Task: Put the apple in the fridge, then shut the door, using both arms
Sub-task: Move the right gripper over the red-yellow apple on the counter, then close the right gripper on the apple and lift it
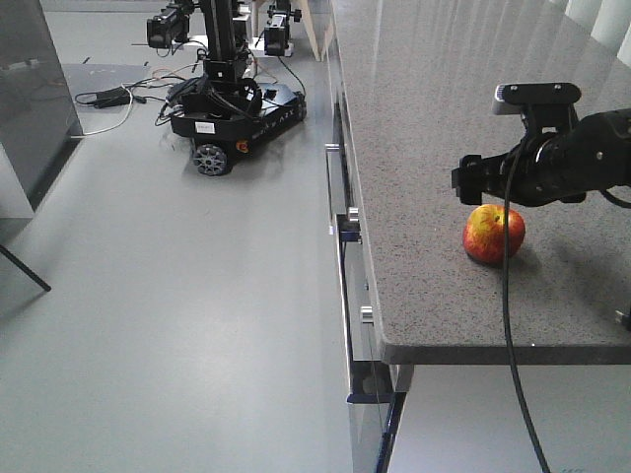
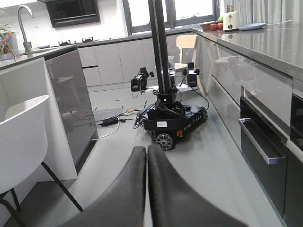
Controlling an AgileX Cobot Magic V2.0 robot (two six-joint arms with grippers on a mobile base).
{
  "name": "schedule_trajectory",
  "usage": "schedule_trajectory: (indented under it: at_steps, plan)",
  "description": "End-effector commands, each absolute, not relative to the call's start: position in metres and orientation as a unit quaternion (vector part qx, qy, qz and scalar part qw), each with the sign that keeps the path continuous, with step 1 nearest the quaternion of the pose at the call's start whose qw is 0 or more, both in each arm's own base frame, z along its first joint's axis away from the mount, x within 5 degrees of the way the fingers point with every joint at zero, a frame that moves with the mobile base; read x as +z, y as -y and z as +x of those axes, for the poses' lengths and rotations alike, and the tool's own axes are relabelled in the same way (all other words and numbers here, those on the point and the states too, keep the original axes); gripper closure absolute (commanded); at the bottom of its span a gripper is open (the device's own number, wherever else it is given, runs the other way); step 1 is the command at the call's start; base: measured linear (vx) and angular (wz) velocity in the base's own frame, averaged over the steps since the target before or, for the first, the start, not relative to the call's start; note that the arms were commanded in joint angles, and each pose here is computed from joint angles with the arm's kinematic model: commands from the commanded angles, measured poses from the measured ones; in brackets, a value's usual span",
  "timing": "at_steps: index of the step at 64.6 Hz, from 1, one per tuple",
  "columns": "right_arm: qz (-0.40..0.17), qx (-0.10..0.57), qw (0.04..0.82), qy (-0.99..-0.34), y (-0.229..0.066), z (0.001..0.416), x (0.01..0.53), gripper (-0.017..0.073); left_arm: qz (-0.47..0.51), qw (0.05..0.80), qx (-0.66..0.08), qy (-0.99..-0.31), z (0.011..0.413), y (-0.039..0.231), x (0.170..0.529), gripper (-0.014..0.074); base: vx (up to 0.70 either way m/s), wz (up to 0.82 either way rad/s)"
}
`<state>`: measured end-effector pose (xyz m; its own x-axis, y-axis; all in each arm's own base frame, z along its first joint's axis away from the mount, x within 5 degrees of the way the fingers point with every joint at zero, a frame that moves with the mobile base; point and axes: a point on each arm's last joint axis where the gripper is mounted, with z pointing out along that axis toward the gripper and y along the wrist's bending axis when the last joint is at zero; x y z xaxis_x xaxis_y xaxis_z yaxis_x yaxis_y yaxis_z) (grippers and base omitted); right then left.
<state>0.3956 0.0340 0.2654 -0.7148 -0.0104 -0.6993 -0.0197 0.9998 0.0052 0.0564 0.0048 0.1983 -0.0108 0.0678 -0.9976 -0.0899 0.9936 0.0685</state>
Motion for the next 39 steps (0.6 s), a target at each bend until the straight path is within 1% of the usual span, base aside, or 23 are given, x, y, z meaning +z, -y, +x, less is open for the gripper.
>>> schedule_trajectory:
  at_steps: [1,27,39]
  plan:
    - [-0.013,0.006,0.43,-0.903,-0.033,0.4,0.289,-0.0105,-0.014,0.723,0.057,-0.688,0.056,-0.006,0.196,0.0598,0.0,0.0]
    - [-0.007,0.002,0.377,-0.926,-0.033,0.413,0.247,-0.0088,-0.014,0.723,0.057,-0.688,0.056,-0.006,0.196,0.0598,0.0,0.0]
    - [-0.007,0.002,0.37,-0.929,-0.033,0.414,0.241,-0.0064,-0.014,0.723,0.057,-0.688,0.056,-0.006,0.196,0.0598,0.0,0.0]
